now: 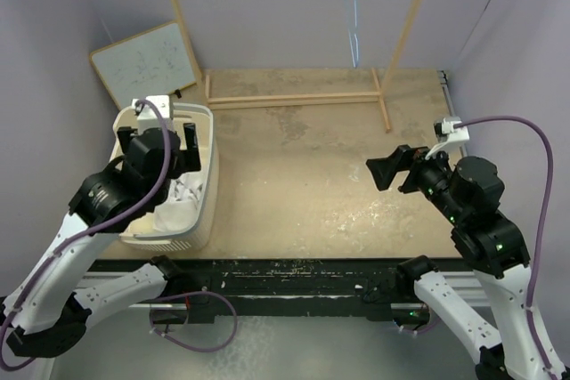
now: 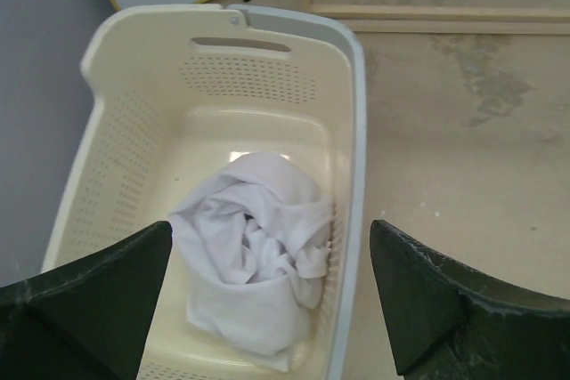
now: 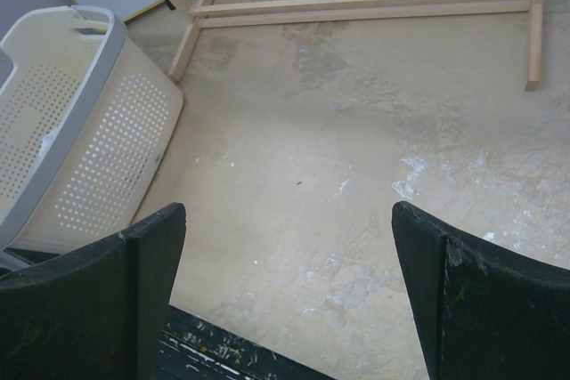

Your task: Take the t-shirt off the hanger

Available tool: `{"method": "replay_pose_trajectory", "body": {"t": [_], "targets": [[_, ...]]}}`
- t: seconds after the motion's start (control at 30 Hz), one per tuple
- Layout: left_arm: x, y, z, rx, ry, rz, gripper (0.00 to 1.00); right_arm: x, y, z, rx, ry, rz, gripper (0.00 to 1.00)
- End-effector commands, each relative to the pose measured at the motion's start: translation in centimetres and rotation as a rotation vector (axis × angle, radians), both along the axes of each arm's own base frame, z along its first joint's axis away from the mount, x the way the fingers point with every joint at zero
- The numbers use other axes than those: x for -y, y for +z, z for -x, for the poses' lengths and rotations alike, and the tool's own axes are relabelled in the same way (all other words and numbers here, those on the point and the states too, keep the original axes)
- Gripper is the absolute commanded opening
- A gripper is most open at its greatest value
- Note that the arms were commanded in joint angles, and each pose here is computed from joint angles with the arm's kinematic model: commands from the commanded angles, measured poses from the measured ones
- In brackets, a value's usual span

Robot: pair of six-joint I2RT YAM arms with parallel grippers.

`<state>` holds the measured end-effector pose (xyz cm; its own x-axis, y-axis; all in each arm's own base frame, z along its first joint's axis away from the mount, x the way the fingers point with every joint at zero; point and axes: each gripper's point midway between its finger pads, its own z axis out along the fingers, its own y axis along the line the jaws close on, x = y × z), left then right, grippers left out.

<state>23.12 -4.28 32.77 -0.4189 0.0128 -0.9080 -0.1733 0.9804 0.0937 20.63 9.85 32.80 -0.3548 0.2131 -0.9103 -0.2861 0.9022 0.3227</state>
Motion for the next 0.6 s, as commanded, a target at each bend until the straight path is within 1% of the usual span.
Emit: {"method": "replay_pose_trajectory", "body": {"t": [0.0, 0.13, 0.2, 0.27, 0.3, 0.4, 0.47, 0.57], "targets": [[5.5, 2.1, -0.4, 0.113, -0.286, 0.192, 0.94, 0.1, -0.5, 0.0, -0.007, -0.012, -0.011, 0.99], [11.2, 1.0, 0.6, 0.141, -0.6, 0.302, 0.95, 0.2, -2.2, -0.2, -0.05, -0.019, 0.007, 0.98], [13.3, 0.3, 1.1, 0.127, -0.717, 0.321, 0.96, 0.2, -2.8, -0.1, -0.066, -0.02, 0.012, 0.98], [14.9, -1.2, 1.4, 0.083, -0.803, 0.314, 0.97, 0.3, -2.9, -0.1, -0.072, -0.033, -0.003, 0.98], [15.4, -2.1, 1.4, 0.063, -0.827, 0.304, 0.99, 0.5, -2.8, -0.2, -0.071, -0.048, -0.009, 0.99], [16.1, -4.1, 1.3, 0.028, -0.852, 0.301, 1.0, 0.9, -2.8, -0.5, -0.072, -0.089, -0.016, 1.0], [16.0, -4.2, 1.5, 0.014, -0.849, 0.301, 0.99, 1.3, -2.7, -0.8, -0.073, -0.125, -0.027, 1.0], [14.9, -4.0, 1.4, 0.038, -0.802, 0.29, 0.99, 2.1, -2.1, -1.4, -0.05, -0.17, -0.017, 1.0]]}}
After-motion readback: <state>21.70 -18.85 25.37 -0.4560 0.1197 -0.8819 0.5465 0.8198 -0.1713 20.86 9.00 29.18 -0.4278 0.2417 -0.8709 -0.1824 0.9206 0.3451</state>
